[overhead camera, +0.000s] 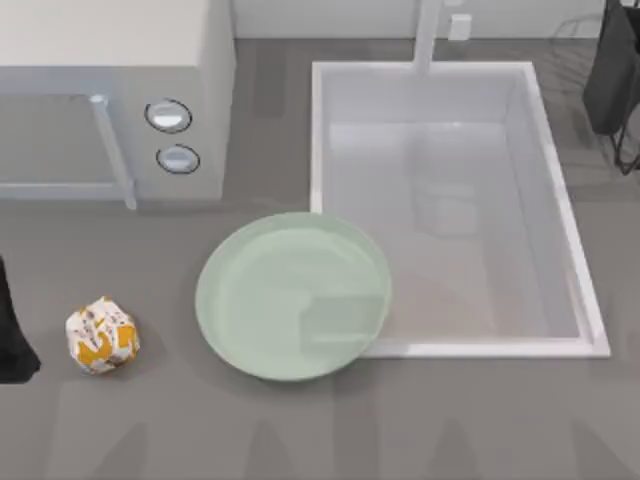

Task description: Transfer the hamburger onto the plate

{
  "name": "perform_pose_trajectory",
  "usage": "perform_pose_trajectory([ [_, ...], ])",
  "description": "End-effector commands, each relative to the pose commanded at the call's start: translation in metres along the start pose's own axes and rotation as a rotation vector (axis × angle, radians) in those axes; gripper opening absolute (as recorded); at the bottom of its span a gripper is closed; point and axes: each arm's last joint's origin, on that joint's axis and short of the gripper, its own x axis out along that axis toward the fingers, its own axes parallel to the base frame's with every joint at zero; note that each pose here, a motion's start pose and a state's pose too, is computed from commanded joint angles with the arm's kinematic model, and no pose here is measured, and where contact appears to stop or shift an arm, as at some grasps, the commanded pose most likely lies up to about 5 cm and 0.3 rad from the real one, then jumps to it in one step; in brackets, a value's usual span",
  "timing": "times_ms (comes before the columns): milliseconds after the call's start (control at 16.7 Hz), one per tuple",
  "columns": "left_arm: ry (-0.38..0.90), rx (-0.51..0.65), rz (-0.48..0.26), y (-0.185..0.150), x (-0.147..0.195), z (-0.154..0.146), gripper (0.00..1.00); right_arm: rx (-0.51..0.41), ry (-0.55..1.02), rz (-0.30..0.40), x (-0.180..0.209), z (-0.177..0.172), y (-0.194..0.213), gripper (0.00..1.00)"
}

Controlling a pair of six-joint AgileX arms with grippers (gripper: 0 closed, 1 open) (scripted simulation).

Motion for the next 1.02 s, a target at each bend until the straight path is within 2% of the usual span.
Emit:
perform_pose_trajectory([
  [240,0.025,0.019,-0.009,-0.001,0.000,0.005,1.00,0.000,0.000,0.000,0.000,0.000,0.000,1.00],
  [480,0.183,0.121,-0.051,-0.004,0.007,0.031,1.00,0.000,0.000,0.000,0.000,0.000,0.000,1.00],
  [720,0.498,0.284,-0.149,-0.011,0.037,0.054,1.00,0.000,0.000,0.000,0.000,0.000,0.000,1.00],
  [1020,0.976,0.508,-0.375,-0.029,0.103,0.051,1.00,0.000,0.000,0.000,0.000,0.000,0.000,1.00],
])
